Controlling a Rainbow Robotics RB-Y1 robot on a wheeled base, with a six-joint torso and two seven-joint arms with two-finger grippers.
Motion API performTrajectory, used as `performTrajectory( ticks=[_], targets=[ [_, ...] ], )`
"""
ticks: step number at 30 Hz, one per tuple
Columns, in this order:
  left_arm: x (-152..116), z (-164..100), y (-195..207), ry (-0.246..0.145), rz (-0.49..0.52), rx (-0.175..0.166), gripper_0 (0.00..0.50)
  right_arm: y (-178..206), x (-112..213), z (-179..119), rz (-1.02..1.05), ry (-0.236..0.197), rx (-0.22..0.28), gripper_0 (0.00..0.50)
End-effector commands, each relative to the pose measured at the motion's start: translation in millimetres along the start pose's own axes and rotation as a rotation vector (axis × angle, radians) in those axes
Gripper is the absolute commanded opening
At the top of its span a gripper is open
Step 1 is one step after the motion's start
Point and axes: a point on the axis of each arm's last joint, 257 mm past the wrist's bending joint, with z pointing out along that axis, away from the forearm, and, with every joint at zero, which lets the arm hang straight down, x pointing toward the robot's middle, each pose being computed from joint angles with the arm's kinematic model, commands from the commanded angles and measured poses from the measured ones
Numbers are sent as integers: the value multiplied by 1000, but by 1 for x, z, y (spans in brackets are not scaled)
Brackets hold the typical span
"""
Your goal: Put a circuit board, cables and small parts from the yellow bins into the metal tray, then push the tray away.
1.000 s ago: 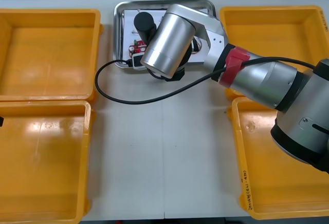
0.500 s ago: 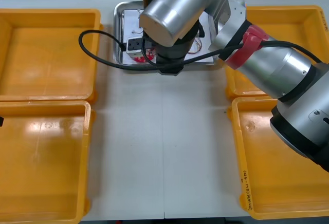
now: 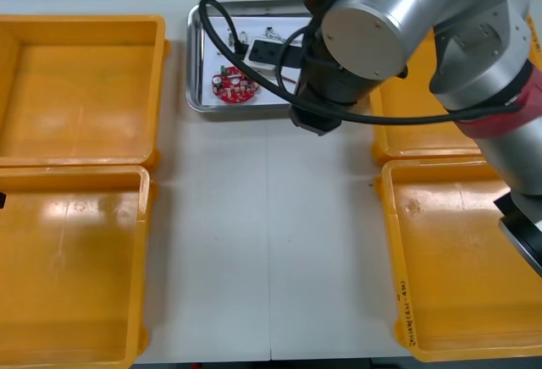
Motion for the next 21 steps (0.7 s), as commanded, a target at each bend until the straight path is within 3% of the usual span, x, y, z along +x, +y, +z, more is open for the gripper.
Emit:
performTrajectory(
  ticks=[1,6,10,17,21],
  targets=[
    [3,-3,3,-12,7,-7,500,1,39,-12,189,-19,-4,500],
    [3,-3,3,-12,7,-7,500,12,78,-18,360,-13,-35,500],
    [3,-3,3,-12,7,-7,500,17,105,-22,444,6,-28,500],
    [3,-3,3,-12,7,-7,500,33,158,-27,616,88,-6,500],
    [3,-3,3,-12,7,-7,500,40,172,-30,693,99,6,500]
  ],
)
